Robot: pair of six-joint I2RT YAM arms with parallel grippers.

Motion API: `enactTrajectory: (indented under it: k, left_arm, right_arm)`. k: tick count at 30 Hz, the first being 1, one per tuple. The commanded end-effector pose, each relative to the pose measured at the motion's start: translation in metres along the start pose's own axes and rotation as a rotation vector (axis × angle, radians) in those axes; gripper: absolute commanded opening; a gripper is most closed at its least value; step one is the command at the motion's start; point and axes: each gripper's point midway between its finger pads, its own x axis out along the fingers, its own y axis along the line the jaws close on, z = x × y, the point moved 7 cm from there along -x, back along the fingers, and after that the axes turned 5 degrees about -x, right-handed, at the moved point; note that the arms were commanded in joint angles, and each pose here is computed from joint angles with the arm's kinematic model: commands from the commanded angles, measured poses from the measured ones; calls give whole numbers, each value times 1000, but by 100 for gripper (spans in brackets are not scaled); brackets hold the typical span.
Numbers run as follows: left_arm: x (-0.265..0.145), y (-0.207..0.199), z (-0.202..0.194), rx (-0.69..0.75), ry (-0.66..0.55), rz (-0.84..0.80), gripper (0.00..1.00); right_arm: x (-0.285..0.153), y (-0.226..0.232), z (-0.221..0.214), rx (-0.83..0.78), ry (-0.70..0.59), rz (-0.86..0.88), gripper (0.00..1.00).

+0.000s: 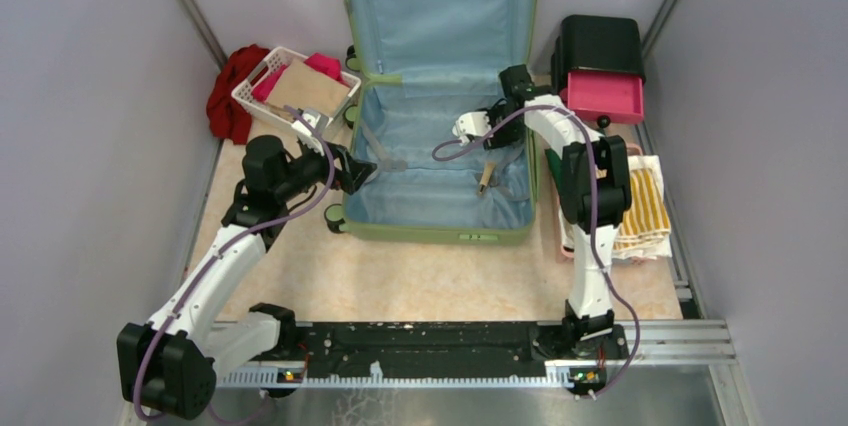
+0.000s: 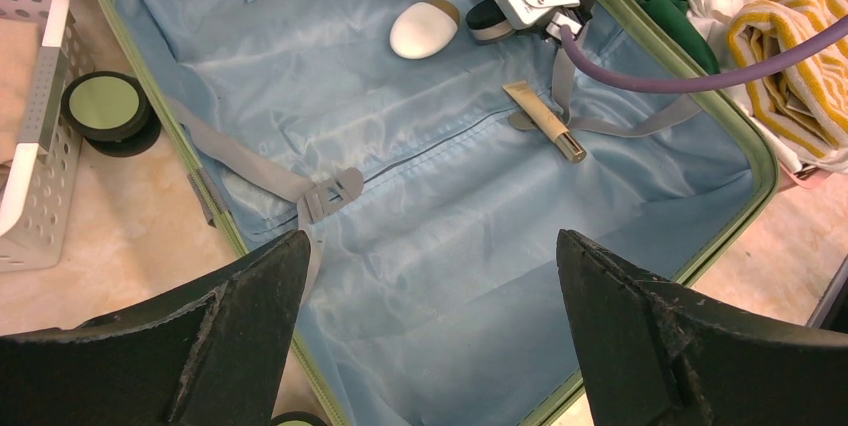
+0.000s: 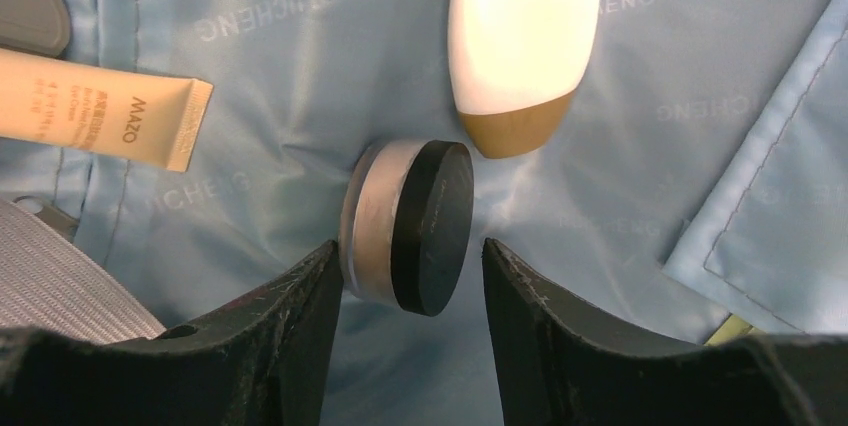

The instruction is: Open, take out, and arrange the luggage

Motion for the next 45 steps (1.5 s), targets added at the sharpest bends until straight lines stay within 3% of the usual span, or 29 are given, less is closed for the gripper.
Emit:
enactTrajectory:
  k: [1, 7, 14, 21, 25, 31, 37, 45]
  left_arm:
    - [-1, 0, 5, 17, -16, -15, 99]
    - [0, 1, 4, 15, -12, -13, 99]
    - [0, 1, 4, 12, -10, -14, 99]
    - [-1, 0, 5, 13, -14, -20, 99]
    - [-2, -1, 7, 14, -20, -20, 99]
    - [-4, -3, 9, 19, -31, -26, 99]
    - [-6, -7, 12, 16, -41, -47, 99]
    - [-8, -13, 15, 19, -49, -92, 99]
  right_arm:
    - [7, -7, 1, -22, 16, -30, 53]
    - [14, -8, -2, -24, 26, -44, 45]
    - [10, -10, 0, -29, 18, -49, 18]
    - [-46, -28, 24, 25, -93, -174, 0]
    - [-80, -30, 40, 83, -169, -253, 0]
    - [-135, -25, 48, 352, -193, -408, 0]
    - [-200, -2, 14, 650, -256, -591, 0]
    - [-243, 30, -91, 1026, -19, -813, 0]
